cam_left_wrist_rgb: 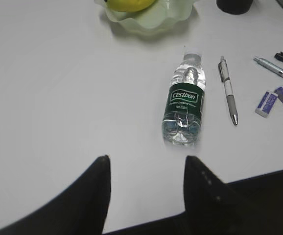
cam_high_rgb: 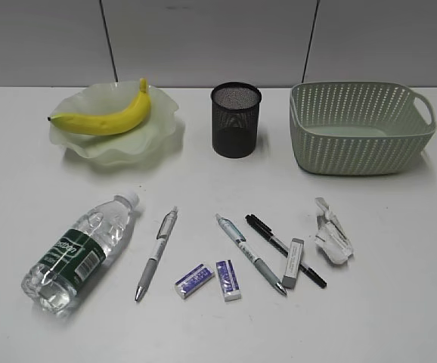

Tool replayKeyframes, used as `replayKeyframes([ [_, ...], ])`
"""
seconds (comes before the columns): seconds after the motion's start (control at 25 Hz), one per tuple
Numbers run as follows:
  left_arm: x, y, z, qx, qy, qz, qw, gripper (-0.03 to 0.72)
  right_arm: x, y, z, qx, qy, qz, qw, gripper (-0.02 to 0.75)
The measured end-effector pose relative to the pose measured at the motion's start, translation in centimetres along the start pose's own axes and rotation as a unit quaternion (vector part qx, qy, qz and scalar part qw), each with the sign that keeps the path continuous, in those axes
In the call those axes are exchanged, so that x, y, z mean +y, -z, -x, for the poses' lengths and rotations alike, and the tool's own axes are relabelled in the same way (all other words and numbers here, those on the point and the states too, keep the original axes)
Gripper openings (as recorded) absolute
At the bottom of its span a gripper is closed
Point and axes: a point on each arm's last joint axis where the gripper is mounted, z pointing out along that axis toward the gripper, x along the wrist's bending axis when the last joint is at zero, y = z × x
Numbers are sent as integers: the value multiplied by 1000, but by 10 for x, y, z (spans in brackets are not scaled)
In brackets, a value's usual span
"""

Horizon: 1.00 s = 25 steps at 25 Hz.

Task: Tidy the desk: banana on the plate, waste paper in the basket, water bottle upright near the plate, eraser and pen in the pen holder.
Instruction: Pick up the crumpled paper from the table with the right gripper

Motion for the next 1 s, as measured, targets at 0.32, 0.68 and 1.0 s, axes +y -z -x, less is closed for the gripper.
replayKeyframes([
  [0.32,-20,14,0,-1,-6,81,997,363,20,-14,-6,39,32,-27,998,382],
  [0.68,-20,7,0,-2,-5,91,996,318,85,-90,-27,151,67,-121,979,382],
  [1.0,-20,7,0,-2,-6,91,996,310,99,-208,-82,210,133,-289,924,482],
])
